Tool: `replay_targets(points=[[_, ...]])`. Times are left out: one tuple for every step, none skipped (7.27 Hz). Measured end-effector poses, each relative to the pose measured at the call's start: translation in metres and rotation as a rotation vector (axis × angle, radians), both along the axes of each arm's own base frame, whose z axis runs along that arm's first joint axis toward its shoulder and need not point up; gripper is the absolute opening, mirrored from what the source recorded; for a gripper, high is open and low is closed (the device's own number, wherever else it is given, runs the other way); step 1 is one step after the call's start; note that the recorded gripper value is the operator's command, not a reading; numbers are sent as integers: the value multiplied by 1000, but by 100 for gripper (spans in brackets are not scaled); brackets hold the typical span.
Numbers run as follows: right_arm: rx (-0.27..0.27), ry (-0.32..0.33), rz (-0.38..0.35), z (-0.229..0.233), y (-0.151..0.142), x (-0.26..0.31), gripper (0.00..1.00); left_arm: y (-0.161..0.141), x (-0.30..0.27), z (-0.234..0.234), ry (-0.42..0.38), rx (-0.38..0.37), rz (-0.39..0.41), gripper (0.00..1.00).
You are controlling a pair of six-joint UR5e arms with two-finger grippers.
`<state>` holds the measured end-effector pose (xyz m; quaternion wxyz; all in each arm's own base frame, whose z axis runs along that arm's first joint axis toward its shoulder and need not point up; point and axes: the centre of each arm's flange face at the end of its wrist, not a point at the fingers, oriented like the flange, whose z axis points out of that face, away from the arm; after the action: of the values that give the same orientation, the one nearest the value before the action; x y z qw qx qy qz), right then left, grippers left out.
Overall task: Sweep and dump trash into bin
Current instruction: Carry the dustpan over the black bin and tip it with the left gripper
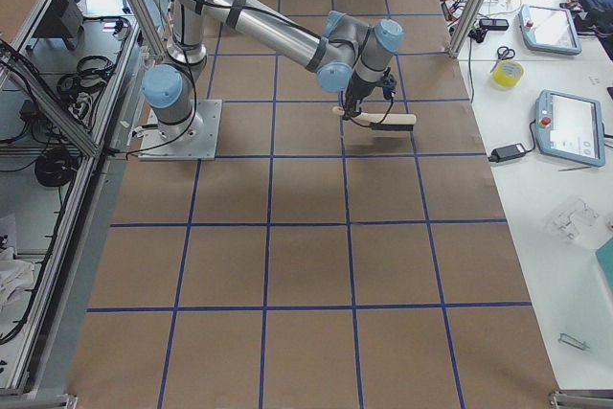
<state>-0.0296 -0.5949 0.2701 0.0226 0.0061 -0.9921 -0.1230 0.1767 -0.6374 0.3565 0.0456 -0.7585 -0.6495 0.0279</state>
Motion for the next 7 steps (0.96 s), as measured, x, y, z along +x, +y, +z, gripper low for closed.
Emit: replay_targets(points=[[9, 5, 27, -3, 2, -17, 0, 11, 35, 19, 9, 4, -40, 4], [17, 11, 34, -7, 3, -33, 0, 25, 72, 36, 16, 2, -82, 4], [26, 16, 37, -13, 4, -46, 0, 40, 114, 50, 18, -6, -112, 4], [37, 16, 42, -16, 7, -57, 0, 58, 157, 58, 9, -13, -148, 3], [50, 10, 37, -20, 14, -68, 0, 76, 202, 64, -17, -19, -201, 2], [55, 8, 26, -23, 18, -73, 0, 88, 238, 71, -58, -30, -266, 2], [57, 6, 19, -24, 20, -74, 0, 92, 266, 79, -114, -44, -333, 2]])
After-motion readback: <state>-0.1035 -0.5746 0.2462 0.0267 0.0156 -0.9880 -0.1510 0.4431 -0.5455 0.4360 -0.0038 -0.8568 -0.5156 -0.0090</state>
